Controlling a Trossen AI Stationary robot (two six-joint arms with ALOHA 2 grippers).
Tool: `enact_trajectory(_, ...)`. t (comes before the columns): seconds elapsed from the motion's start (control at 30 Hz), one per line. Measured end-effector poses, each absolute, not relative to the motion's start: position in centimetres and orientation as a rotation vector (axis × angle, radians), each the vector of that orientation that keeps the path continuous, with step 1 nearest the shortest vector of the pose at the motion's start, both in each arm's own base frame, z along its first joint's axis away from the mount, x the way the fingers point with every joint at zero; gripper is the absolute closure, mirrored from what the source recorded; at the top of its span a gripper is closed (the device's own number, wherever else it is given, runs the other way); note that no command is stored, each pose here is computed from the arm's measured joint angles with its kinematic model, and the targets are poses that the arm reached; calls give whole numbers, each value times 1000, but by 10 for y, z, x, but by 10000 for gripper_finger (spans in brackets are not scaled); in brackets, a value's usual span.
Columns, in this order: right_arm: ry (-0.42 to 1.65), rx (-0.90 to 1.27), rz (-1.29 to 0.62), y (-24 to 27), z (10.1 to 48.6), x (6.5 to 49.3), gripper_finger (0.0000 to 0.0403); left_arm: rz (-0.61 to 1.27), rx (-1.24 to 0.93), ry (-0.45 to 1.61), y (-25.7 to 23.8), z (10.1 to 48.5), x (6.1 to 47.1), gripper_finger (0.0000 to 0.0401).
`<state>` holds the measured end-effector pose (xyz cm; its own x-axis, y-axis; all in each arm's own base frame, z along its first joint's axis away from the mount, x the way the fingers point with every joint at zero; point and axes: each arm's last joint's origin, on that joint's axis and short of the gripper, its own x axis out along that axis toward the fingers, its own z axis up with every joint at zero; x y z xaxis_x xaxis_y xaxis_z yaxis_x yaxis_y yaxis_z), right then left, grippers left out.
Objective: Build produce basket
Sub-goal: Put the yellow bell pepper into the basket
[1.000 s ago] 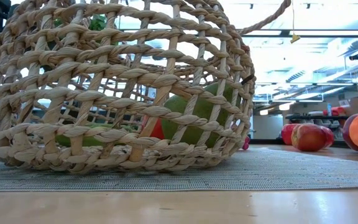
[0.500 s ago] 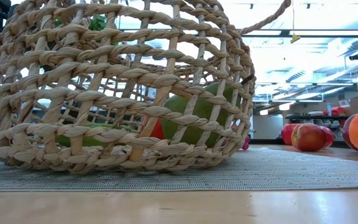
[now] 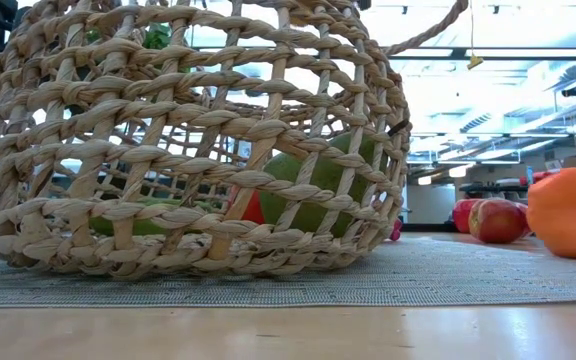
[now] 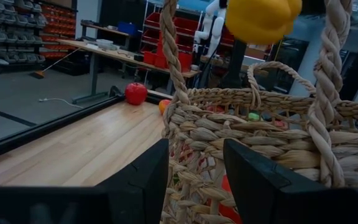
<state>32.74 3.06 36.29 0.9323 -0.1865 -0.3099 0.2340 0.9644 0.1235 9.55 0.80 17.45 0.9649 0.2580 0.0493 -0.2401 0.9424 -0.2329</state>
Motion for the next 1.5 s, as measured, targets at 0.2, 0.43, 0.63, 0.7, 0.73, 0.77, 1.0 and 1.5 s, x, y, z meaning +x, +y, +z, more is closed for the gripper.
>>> enact_trajectory(0.2,398,230,-98,23,338,348,96,254,-228,-80,8,175,95,241)
enact_trajectory(0.43,620,230,-38,25,313,378,96,254,-228,-80,8,175,95,241)
enact_trajectory(0.63,767,208,70,27,303,410,97,254,-228,-80,8,175,95,241)
enact_trajectory(0.7,787,221,113,25,301,422,97,254,-227,-80,8,175,95,241)
enact_trajectory(0.73,790,227,136,24,299,428,97,254,-228,-80,8,175,95,241)
enact_trajectory(0.77,794,232,159,24,297,434,97,254,-228,-80,8,175,95,241)
enact_trajectory(1.0,854,236,280,25,263,464,97,254,-228,-80,8,175,95,241)
enact_trajectory(1.5,889,137,425,49,225,479,95,254,-228,-80,8,175,95,241)
